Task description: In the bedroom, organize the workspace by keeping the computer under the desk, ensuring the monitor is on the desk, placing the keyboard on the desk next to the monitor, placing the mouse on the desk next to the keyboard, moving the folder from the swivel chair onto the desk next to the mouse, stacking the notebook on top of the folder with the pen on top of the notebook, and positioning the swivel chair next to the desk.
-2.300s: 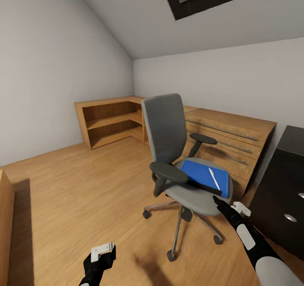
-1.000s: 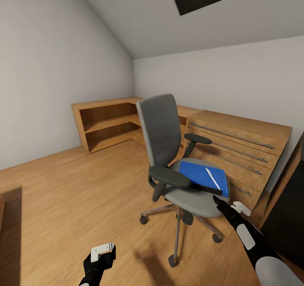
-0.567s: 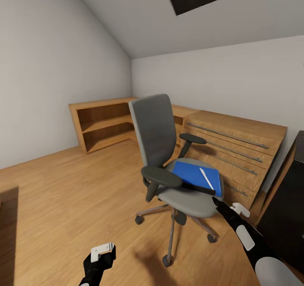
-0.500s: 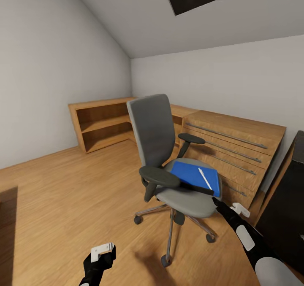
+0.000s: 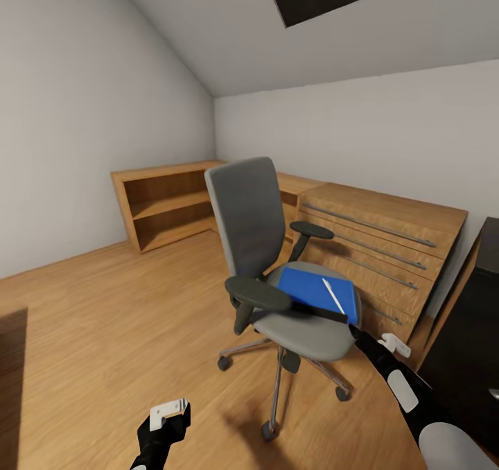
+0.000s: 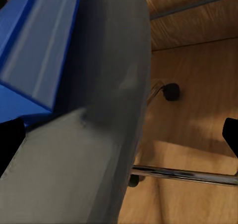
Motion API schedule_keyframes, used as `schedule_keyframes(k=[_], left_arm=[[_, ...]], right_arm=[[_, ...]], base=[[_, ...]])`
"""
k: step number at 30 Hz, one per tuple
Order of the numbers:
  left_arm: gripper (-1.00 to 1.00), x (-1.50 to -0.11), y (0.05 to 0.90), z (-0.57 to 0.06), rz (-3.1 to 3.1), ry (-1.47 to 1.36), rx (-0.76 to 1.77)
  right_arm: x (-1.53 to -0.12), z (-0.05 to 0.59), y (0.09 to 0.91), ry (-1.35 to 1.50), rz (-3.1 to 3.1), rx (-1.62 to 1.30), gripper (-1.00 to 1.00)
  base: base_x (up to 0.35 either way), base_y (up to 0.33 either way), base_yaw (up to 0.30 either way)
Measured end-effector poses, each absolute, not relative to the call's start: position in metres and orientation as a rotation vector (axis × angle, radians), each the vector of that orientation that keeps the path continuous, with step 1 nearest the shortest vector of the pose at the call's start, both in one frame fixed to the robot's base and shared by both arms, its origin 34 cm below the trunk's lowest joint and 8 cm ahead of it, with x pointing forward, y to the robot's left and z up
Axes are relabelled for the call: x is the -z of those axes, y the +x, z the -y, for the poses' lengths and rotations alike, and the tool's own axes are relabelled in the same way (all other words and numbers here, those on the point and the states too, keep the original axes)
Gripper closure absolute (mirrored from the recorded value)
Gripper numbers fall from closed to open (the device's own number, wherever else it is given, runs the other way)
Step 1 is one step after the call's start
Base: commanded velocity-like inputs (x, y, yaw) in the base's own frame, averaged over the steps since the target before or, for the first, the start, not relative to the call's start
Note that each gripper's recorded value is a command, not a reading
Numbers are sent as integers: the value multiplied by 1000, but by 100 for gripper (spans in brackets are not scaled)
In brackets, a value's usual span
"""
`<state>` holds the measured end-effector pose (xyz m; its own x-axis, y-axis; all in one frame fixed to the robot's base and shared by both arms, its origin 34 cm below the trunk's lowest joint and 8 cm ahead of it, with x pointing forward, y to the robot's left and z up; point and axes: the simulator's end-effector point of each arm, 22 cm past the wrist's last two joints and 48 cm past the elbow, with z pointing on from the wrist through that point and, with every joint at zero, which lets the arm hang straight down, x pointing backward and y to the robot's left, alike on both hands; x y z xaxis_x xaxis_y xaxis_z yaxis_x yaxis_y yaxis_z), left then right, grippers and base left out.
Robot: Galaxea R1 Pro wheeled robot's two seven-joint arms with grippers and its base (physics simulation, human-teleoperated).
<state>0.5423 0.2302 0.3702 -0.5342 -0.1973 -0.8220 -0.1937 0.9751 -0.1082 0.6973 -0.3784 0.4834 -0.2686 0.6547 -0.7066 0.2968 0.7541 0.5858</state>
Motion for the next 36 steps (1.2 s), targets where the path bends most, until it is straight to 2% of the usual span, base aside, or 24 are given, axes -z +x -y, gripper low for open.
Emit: schedule_keyframes(k=[14, 29, 36], left_arm=[[-100, -376, 544, -230, -2148, -273, 5], [-100, -373, 541, -229, -2158, -271, 6], [-100, -372, 540, -228, -2159, -269, 9]], right_arm=[[-490, 378, 699, 733, -1864, -409, -100], [-489, 378, 699, 733, -1865, -409, -100], [-494, 380, 700, 727, -1847, -398, -100]], base=[[0, 0, 0], [-253, -147, 0], [-84, -62, -96]])
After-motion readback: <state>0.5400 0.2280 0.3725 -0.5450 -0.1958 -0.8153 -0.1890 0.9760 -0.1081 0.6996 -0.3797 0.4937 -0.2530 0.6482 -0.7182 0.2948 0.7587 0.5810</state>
